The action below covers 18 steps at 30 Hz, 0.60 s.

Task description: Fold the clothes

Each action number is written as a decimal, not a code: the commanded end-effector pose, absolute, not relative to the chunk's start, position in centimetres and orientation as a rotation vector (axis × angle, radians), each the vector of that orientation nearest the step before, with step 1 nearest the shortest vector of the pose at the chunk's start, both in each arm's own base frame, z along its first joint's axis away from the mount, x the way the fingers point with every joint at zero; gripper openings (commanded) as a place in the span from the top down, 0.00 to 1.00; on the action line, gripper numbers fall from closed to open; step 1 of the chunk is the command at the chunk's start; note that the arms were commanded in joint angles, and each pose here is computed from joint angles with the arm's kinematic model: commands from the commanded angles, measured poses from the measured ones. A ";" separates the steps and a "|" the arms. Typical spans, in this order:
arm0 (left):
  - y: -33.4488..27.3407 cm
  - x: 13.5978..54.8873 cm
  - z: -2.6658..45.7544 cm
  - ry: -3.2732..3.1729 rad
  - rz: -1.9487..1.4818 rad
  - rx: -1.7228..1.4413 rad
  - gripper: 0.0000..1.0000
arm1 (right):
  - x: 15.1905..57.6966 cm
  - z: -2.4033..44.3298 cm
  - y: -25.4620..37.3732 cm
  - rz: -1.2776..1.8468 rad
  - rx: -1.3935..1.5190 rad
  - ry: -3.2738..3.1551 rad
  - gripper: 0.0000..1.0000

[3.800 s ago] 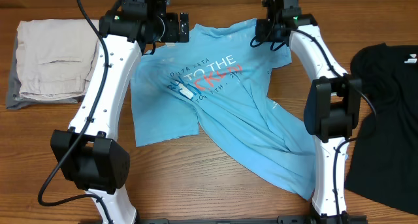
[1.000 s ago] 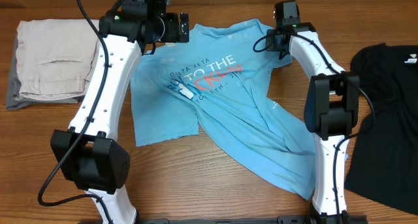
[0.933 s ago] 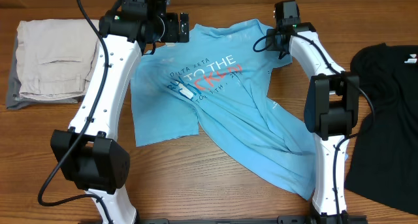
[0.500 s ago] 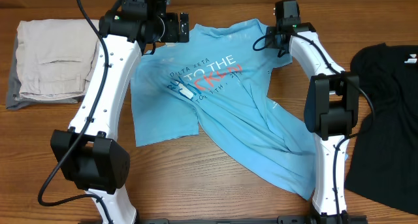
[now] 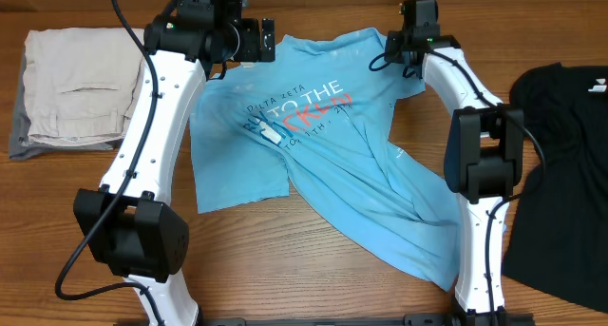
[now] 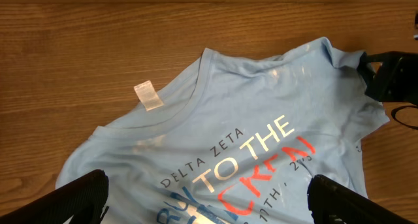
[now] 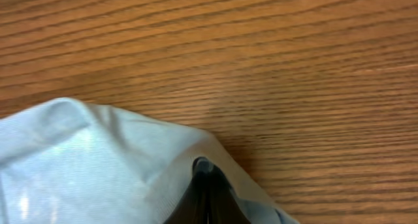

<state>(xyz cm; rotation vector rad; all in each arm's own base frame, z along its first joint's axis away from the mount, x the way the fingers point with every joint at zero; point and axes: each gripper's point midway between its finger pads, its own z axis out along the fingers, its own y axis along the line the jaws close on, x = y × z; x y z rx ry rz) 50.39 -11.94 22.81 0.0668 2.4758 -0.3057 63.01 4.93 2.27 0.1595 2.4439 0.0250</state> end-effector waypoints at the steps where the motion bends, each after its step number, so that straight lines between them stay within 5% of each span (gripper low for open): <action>1: -11.9 50.5 22.5 2.482 -0.314 0.057 0.00 | 63.4 1.5 3.5 0.019 0.192 2.427 0.96; 18: -11.9 50.5 22.5 2.482 -0.314 0.057 0.00 | 67.0 6.4 -1.2 0.060 0.246 2.219 0.89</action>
